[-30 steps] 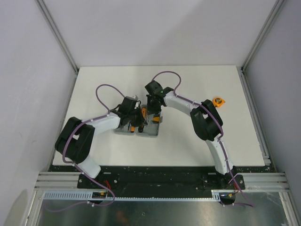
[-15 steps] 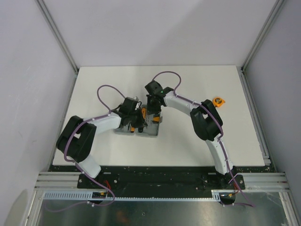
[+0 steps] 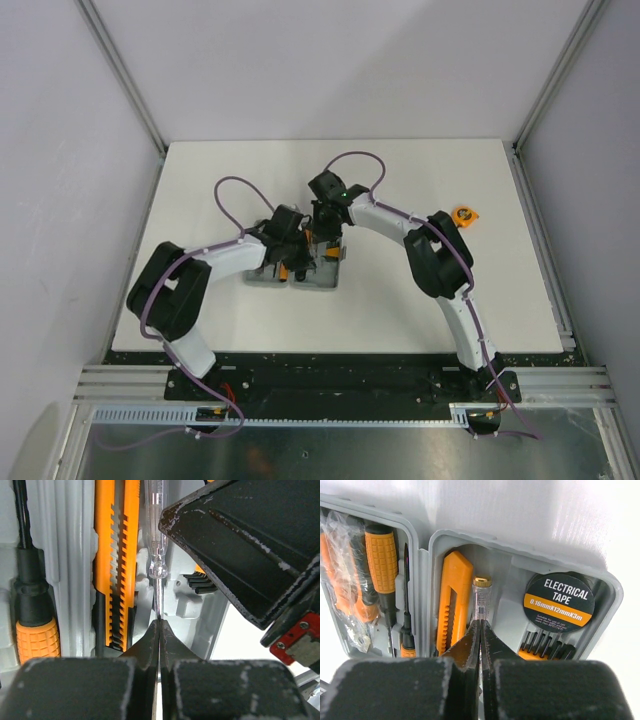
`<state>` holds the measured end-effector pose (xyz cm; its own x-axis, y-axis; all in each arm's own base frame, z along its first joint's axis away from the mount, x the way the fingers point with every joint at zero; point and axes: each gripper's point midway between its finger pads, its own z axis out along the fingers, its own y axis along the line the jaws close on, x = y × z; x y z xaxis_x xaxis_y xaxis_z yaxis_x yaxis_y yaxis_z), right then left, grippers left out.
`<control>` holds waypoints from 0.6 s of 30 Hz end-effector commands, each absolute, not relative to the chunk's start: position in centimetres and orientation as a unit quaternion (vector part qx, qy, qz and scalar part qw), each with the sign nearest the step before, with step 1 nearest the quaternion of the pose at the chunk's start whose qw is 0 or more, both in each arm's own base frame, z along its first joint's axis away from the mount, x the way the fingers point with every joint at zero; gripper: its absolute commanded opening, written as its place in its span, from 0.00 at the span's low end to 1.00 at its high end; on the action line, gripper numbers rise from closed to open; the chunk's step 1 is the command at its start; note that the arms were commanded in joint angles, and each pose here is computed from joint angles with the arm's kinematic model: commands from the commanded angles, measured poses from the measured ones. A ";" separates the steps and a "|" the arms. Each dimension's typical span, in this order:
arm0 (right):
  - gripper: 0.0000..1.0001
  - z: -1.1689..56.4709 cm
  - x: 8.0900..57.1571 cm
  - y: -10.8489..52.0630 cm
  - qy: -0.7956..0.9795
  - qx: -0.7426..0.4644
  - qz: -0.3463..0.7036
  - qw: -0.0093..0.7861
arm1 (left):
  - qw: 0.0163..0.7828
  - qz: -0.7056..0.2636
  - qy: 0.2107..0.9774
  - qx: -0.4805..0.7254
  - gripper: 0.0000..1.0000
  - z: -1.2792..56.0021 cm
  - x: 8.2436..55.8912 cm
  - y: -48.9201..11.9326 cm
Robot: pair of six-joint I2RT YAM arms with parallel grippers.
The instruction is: Pack the tool kit
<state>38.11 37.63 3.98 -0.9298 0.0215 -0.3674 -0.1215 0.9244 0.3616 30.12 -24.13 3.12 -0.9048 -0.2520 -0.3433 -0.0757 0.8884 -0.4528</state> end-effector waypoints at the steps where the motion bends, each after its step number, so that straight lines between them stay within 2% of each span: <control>1: 0.00 -0.9 35.6 36.3 0.981 -0.027 0.152 0.121 | 0.140 -0.138 0.975 -0.107 0.00 -1.7 26.8 -22.3; 10: 0.00 -1.3 35.4 35.3 0.982 -0.016 0.152 0.113 | 0.100 -0.094 0.982 -0.130 0.00 -4.6 24.5 -21.0; 18: 0.00 -1.9 35.3 33.0 0.985 -0.002 0.126 0.115 | 0.105 -0.060 0.981 -0.149 0.00 -4.7 23.8 -19.3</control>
<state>38.68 37.16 3.80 -0.9345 0.0634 -0.3503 -0.0938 0.9055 0.4139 30.50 -25.23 2.50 -0.8775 -0.3567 -0.3205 -0.1786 0.8634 -0.4718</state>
